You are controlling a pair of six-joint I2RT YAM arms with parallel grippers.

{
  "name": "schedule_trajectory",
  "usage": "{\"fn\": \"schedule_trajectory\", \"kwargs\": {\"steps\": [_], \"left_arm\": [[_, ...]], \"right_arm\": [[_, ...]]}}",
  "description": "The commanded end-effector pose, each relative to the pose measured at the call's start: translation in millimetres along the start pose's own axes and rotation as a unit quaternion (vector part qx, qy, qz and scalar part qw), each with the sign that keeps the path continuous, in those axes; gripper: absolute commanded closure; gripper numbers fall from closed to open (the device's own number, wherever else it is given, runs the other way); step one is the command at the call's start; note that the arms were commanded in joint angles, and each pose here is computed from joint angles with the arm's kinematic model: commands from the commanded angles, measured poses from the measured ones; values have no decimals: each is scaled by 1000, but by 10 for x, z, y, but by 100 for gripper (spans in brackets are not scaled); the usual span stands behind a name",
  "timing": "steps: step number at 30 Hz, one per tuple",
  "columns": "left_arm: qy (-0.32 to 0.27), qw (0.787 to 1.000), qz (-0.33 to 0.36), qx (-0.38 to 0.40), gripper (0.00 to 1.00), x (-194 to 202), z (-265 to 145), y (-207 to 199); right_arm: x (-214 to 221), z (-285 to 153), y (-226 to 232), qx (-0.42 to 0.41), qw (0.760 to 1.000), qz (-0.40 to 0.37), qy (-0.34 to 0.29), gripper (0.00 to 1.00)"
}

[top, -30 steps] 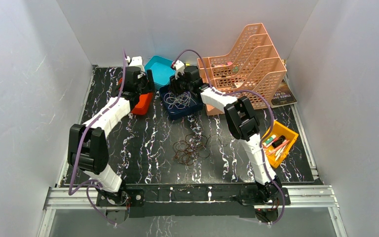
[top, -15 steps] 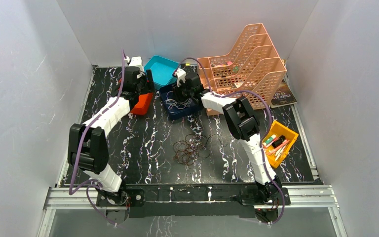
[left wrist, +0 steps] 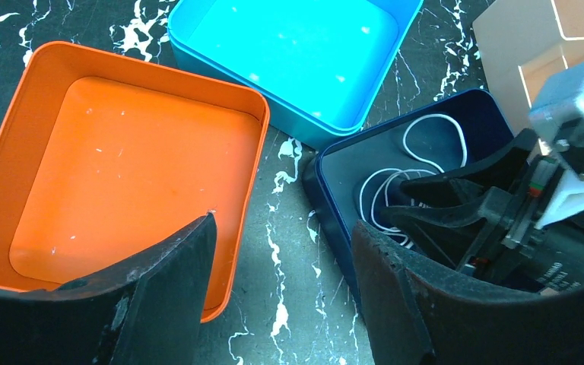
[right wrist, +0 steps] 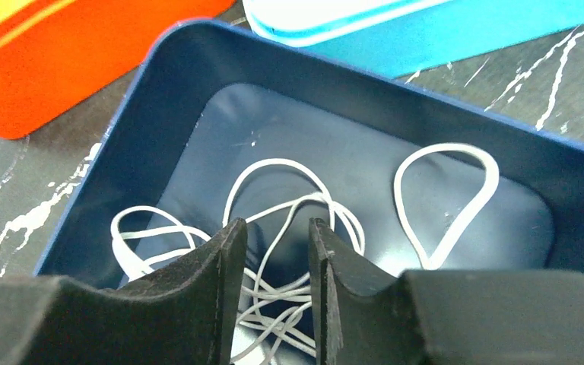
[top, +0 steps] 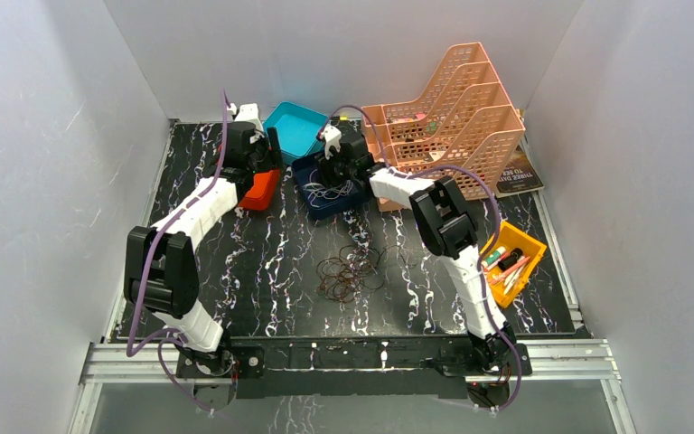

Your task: Untangle the cables

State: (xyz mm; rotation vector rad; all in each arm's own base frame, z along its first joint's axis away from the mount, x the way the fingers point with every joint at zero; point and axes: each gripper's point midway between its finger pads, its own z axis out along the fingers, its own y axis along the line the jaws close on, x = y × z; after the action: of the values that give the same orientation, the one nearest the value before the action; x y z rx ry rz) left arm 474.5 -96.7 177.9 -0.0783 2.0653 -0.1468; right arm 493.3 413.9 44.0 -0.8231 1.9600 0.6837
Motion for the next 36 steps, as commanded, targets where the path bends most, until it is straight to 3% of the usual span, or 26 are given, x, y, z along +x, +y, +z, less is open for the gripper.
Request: {"fn": "schedule_trajectory", "kwargs": {"steps": [1, 5, 9, 14, 15, 18, 26, 36], "left_arm": [[-22, 1000, -9, -2, 36, -179, -39, 31], [-30, 999, -13, -15, 35, -227, -68, 115], [-27, 999, -15, -11, 35, -222, -57, 123], [-3, 1000, -6, -3, 35, -95, 61, 91], [7, 1000, -8, 4, 35, -50, 105, 57], [7, 1000, -5, 14, 35, -84, 161, 0], [-7, 997, 26, 72, 35, -400, 527, -345], [-2, 992, 33, 119, 35, -333, 1283, -586]], "right_arm": [[-1276, -470, 122, 8, 992, -46, -118, 54], [-1537, -801, 201, 15, 987, -50, -151, 50], [-1466, -1196, 249, 36, 987, -32, -153, 48], [-815, -1931, 418, 67, 992, 74, -78, 48], [-507, -2278, 532, 67, 993, 82, -57, 48], [-313, -2528, 635, 63, 993, 87, -47, 47], [185, -2914, 827, 50, 991, 118, -29, 47], [549, -3086, 982, 30, 989, 143, 10, 47]]}}
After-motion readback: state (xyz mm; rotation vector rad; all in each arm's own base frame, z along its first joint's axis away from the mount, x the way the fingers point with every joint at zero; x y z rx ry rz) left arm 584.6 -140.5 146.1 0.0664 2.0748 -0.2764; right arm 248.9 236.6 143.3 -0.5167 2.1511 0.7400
